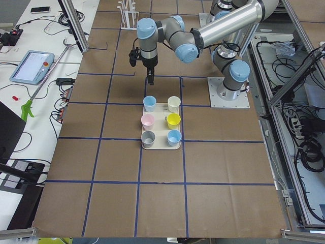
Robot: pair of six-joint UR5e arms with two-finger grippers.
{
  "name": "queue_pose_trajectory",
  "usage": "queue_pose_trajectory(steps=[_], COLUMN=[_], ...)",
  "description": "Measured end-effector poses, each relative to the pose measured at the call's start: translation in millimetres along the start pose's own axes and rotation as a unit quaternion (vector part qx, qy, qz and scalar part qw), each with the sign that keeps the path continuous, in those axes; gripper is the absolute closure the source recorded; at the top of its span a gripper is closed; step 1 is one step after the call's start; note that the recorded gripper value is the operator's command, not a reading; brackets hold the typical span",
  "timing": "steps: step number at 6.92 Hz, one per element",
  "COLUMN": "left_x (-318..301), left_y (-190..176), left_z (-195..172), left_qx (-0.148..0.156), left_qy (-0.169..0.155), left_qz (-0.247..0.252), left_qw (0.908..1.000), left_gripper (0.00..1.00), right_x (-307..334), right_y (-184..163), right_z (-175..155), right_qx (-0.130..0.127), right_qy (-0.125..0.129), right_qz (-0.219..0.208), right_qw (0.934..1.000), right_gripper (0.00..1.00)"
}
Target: Transfer IKEA cup to right arm and place on rack
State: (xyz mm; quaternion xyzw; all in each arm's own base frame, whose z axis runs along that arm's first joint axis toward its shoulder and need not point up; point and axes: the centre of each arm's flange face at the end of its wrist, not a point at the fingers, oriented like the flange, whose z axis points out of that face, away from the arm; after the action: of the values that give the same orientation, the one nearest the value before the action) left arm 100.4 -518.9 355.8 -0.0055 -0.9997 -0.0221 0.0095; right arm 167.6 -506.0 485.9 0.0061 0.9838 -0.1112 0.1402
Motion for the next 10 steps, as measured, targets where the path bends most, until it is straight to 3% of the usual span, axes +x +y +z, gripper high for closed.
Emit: queue_pose_trajectory(steps=[2,5,7,10], left_x=[-3.7,1.5,0.5,-5.1], left_y=[-7.3,2.8,6.3,3.9], left_z=[49.1,93.3,117.4,124.1], left_qx=[0.007,0.003,-0.005,-0.012], left_qy=[-0.003,-0.003,-0.01,-0.028], left_qz=[0.001,0.001,0.001,0.0], left_qw=[1.0,1.0,0.9999,0.9995], left_gripper=[0.0,0.0,0.05,0.75], right_x=[-3.8,-3.8,-4.9,-4.5], right_y=[-6.2,16.6,26.0,29.0], right_z=[3.2,19.7,22.6,26.3], right_qx=[0.051,0.105,0.124,0.131], right_qy=[-0.027,-0.065,-0.081,-0.088], right_qz=[0.035,0.049,0.048,0.053], right_qw=[0.9977,0.9912,0.9877,0.9861], right_gripper=[0.0,0.0,0.0,0.0])
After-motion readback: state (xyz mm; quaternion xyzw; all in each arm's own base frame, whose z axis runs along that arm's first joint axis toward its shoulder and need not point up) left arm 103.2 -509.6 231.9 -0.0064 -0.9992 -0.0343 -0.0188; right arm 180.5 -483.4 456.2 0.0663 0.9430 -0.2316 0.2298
